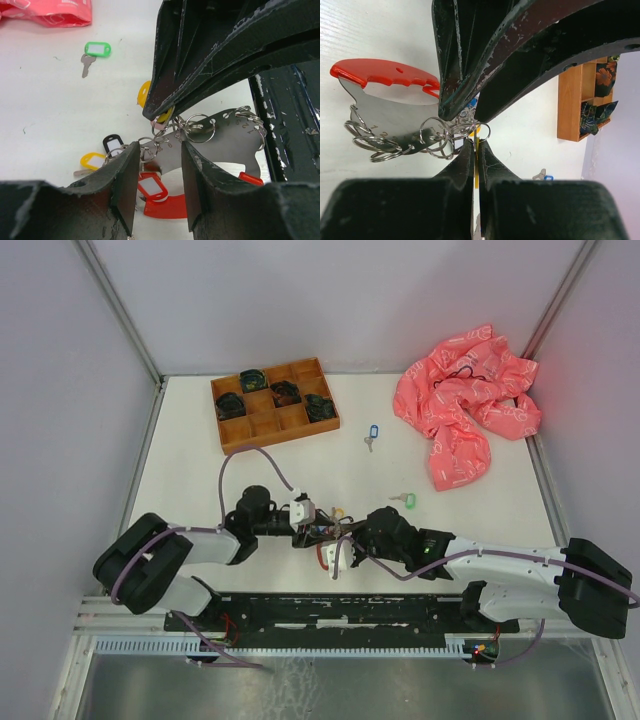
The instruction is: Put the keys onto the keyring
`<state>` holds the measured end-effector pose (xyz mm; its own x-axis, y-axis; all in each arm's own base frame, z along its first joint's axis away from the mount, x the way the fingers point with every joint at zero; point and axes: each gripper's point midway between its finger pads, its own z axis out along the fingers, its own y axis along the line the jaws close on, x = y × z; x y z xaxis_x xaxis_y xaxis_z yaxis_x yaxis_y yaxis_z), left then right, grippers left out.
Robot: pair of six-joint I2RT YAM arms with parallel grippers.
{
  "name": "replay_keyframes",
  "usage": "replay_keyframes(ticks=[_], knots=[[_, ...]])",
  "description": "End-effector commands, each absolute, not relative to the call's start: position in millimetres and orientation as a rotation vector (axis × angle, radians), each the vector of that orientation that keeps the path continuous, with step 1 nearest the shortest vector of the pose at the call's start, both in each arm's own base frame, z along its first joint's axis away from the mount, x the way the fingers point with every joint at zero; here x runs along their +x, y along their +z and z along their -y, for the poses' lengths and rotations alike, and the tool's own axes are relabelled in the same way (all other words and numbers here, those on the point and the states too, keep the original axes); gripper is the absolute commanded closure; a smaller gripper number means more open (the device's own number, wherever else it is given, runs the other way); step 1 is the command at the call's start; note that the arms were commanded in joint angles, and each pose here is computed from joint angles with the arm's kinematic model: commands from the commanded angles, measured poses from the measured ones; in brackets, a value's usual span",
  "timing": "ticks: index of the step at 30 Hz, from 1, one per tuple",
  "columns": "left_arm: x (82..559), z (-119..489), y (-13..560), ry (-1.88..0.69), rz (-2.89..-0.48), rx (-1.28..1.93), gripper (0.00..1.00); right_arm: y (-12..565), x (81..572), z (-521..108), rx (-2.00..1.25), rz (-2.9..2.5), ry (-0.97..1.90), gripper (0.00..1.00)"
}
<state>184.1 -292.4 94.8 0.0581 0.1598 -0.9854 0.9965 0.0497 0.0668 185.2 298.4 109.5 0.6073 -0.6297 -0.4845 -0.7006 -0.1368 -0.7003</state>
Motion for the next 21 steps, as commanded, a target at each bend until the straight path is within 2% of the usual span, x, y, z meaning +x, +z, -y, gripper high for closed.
replay_keyframes(ticks=[1, 12, 14, 21], knots=[[188.2, 303.1, 115.4, -1.043, -1.125, 1.381, 0.54, 145.2, 189.2, -315.8, -1.760, -1.005, 0.105, 0.99], [183.2, 311.2, 106.2, -1.149, -1.135, 1.421, 0.56, 146.0, 186.3, -318.7, -1.759, -0.997, 0.129, 0.99], [182.6, 312.1, 106.4, -1.168, -1.145, 1.417, 0.60, 145.5, 186.8, -318.0, -1.758, -1.002, 0.126, 0.99], [182.2, 309.8, 102.6, -1.176, -1.197, 1.405, 0.85, 144.0, 190.9, -307.1, -1.740, -1.039, 0.084, 0.99]])
